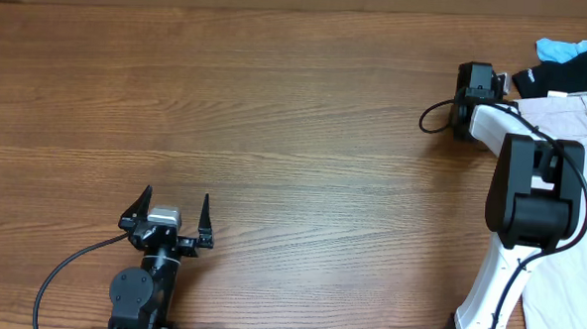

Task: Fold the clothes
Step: 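Reach the right gripper to the beige shorts on the clothes stack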

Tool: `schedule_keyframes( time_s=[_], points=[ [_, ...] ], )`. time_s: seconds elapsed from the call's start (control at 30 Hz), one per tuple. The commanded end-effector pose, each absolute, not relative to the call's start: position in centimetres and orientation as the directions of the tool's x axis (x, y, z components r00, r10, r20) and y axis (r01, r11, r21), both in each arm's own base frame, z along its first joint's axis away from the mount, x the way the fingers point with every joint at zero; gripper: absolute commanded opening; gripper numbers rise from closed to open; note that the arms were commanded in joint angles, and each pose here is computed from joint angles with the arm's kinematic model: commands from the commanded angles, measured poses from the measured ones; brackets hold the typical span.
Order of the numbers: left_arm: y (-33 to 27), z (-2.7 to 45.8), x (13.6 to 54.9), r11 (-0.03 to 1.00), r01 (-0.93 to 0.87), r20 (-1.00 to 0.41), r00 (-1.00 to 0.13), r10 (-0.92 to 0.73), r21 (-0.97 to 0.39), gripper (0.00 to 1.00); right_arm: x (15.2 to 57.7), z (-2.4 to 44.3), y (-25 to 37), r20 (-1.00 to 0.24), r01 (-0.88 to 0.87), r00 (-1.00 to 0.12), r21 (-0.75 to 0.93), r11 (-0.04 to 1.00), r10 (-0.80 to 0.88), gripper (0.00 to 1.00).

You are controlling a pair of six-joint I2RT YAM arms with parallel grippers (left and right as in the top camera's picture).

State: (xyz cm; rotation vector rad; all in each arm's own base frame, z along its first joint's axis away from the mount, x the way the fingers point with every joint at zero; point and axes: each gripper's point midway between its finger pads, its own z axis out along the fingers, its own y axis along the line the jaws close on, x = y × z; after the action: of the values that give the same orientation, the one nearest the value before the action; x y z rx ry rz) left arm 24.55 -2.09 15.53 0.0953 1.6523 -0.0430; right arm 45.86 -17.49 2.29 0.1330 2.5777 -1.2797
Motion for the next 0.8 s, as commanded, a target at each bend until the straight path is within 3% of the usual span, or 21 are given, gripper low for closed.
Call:
schedule_keyframes(
  time_s=[0.0, 0.1, 0.27, 0.5, 0.53, 0.57, 0.63, 0.77],
  points=[
    [-1.8, 15.6, 24.6, 0.996, 0.073, -0.996, -0.074, 0.048, 0.043, 1.0, 46.5, 2.7, -17.8, -0.298, 0.222, -0.954, -0.769, 0.599, -0.029, 0.2],
    [-1.8, 15.6, 24.6, 0.996, 0.073, -0.996, -0.074, 0.048, 0.043, 1.0, 46.5, 3.8, -18.5, -0.326, 0.267, -0.945, -0.796, 0.543, -0.015, 0.04],
    [-1.8, 15.6, 24.6, 0.996, 0.073, -0.996, -0.074, 0.048, 0.043, 1.0, 46.5, 6.3, -19.7, -0.399, 0.366, -0.917, -0.829, 0.422, 0.011, 0.04],
    [-1.8, 15.6, 24.6, 0.996, 0.073, -0.996, -0.074, 0.048, 0.043, 1.0, 47.1, 8.1, -19.4, -0.466, 0.421, -0.885, -0.786, 0.453, 0.014, 0.05],
    [-1.8, 15.6, 24.6, 0.996, 0.073, -0.996, -0.074, 0.048, 0.043, 1.0, 47.2, 7.8, -19.2, -0.452, 0.402, -0.892, -0.785, 0.472, 0.008, 0.17],
    [-1.8, 15.6, 24.6, 0.996, 0.073, -0.996, -0.074, 0.048, 0.043, 1.0, 47.1, 7.4, -19.0, -0.434, 0.381, -0.901, -0.784, 0.489, 0.005, 0.44],
    [-1.8, 15.6, 24.6, 0.996, 0.073, -0.996, -0.074, 0.048, 0.043, 1.0, 46.9, 5.3, -17.8, -0.374, 0.299, -0.927, -0.75, 0.591, -0.006, 0.68],
    [-1.8, 15.6, 24.6, 0.996, 0.073, -0.996, -0.074, 0.048, 0.043, 1.0, 47.0, 3.8, -16.7, -0.359, 0.262, -0.933, -0.696, 0.668, -0.007, 0.73]
  ],
)
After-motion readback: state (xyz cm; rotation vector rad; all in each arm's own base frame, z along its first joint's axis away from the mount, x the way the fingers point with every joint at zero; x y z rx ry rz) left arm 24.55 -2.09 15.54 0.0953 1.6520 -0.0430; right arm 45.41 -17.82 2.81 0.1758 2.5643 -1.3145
